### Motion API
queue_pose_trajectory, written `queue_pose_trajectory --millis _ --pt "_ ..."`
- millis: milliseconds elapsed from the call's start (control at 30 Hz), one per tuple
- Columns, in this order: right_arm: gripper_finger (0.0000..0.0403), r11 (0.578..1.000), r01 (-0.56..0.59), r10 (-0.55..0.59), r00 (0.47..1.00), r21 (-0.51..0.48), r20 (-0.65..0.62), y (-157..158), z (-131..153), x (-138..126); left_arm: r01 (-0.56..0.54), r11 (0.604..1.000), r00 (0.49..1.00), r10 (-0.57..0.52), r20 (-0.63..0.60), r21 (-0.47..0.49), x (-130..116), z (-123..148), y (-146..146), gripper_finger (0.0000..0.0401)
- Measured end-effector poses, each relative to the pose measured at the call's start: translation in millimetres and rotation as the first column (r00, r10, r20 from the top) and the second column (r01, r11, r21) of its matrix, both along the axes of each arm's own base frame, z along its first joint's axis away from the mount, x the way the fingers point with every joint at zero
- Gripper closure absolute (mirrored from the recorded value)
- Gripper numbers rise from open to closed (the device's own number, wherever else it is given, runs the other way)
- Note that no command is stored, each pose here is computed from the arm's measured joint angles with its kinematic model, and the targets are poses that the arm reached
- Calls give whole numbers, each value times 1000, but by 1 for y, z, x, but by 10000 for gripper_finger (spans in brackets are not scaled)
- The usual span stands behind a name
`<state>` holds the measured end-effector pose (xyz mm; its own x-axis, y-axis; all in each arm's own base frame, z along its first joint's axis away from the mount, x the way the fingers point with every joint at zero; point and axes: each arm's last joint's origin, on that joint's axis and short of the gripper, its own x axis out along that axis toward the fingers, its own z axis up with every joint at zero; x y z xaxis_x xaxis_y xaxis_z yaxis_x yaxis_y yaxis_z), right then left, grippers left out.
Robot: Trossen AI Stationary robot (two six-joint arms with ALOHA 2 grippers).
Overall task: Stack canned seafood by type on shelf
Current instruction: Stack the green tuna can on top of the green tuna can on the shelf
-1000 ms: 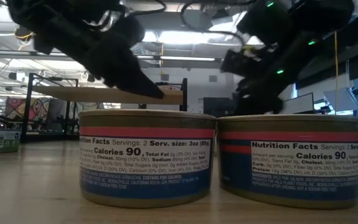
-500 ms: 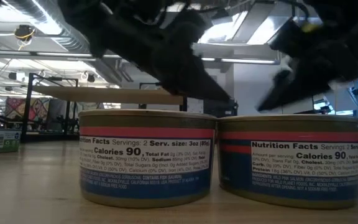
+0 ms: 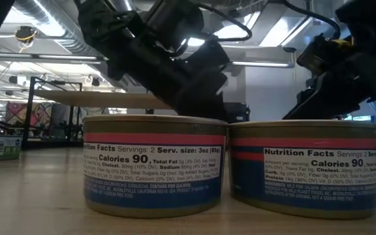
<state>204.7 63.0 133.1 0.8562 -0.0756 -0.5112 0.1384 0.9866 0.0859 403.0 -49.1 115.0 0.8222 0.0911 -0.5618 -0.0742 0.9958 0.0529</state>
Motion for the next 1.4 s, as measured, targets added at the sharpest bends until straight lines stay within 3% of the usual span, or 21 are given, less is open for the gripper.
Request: queue_pose_trajectory --millis 133,533,767,933,1100,1200,1400 --pt "130 1000 -16 16 1000 -6 -1 0 0 0 11 1000 999 -10 -31 21 -2 -2 0 400" --pt "130 995 -73 75 997 -66 29 1 4 2 27 1000 998 -27 55 4 -25 -20 3 400" --pt "130 964 -211 223 973 -163 58 5 7 6 26 1000 996 -26 84 -4 -34 -26 4 400" --pt "130 889 -312 325 946 -335 -20 8 1 14 19 1000 996 -18 82 -10 -34 -27 7 400" --pt "130 738 -427 405 900 -523 -162 13 -2 29 29 999 996 -27 79 -20 -34 -28 11 400" --pt "130 659 -481 397 876 -578 -275 14 -4 34 30 999 996 -27 81 -32 -33 -28 14 400" --pt "130 637 -500 351 866 -586 -357 14 -4 37 32 997 996 -25 91 -67 -33 -28 16 400"
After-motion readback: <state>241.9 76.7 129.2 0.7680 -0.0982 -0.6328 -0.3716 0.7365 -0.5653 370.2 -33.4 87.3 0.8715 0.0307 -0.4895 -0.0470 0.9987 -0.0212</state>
